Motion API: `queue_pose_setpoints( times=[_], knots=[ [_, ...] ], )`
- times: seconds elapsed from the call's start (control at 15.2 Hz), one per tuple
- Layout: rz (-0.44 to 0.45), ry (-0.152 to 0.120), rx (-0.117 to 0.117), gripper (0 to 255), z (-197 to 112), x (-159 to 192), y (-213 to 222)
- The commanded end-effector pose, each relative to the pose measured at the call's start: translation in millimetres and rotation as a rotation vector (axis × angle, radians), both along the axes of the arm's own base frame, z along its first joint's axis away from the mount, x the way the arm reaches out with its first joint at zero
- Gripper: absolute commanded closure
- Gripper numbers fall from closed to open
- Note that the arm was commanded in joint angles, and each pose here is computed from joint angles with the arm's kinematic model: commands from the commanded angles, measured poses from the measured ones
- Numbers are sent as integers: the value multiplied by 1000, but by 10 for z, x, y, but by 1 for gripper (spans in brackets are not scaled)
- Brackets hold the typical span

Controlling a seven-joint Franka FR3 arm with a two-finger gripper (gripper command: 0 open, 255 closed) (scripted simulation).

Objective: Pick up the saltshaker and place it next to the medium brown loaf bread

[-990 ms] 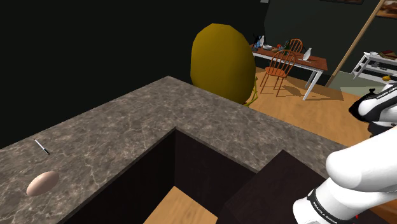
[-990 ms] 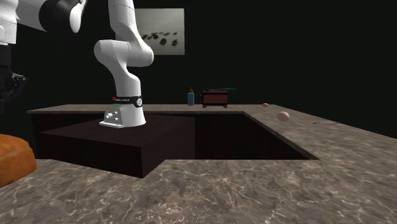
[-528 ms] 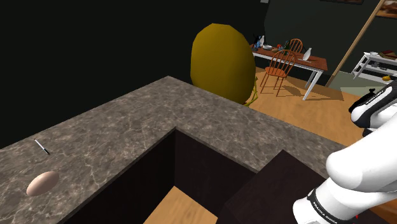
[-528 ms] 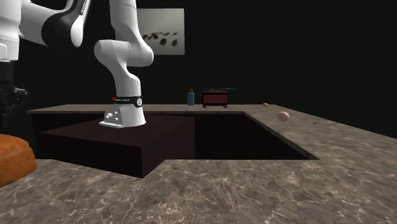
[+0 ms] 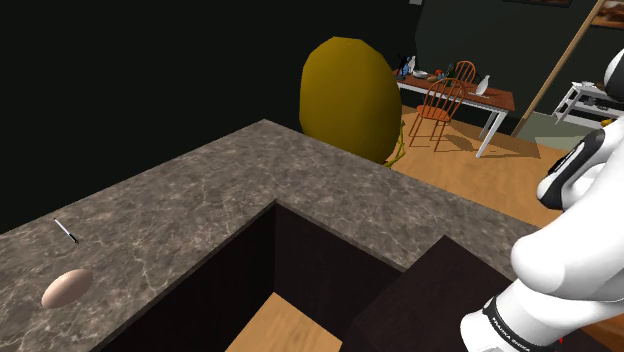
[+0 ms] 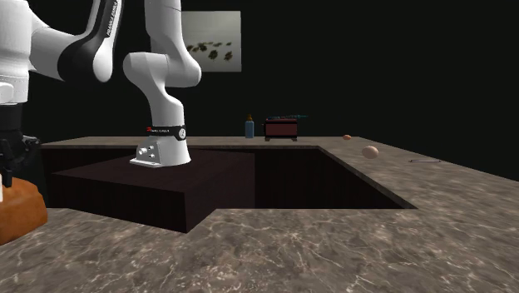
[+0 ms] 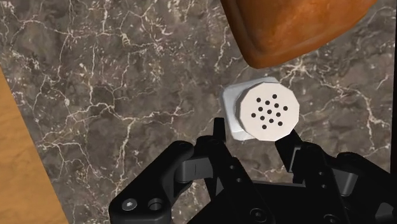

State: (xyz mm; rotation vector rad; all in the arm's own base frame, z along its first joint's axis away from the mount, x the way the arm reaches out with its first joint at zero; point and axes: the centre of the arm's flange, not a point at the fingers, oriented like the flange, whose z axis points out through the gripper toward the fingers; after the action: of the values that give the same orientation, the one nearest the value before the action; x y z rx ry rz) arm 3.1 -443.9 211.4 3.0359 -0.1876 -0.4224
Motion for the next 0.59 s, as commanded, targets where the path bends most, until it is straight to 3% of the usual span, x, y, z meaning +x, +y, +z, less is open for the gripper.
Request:
queue_pose_setpoints(
  times=[0.0,0.53],
  knots=[
    [-1,0,-1,255,-108,-4,5],
    [-1,0,-1,255,-531,-4,5]
  ],
)
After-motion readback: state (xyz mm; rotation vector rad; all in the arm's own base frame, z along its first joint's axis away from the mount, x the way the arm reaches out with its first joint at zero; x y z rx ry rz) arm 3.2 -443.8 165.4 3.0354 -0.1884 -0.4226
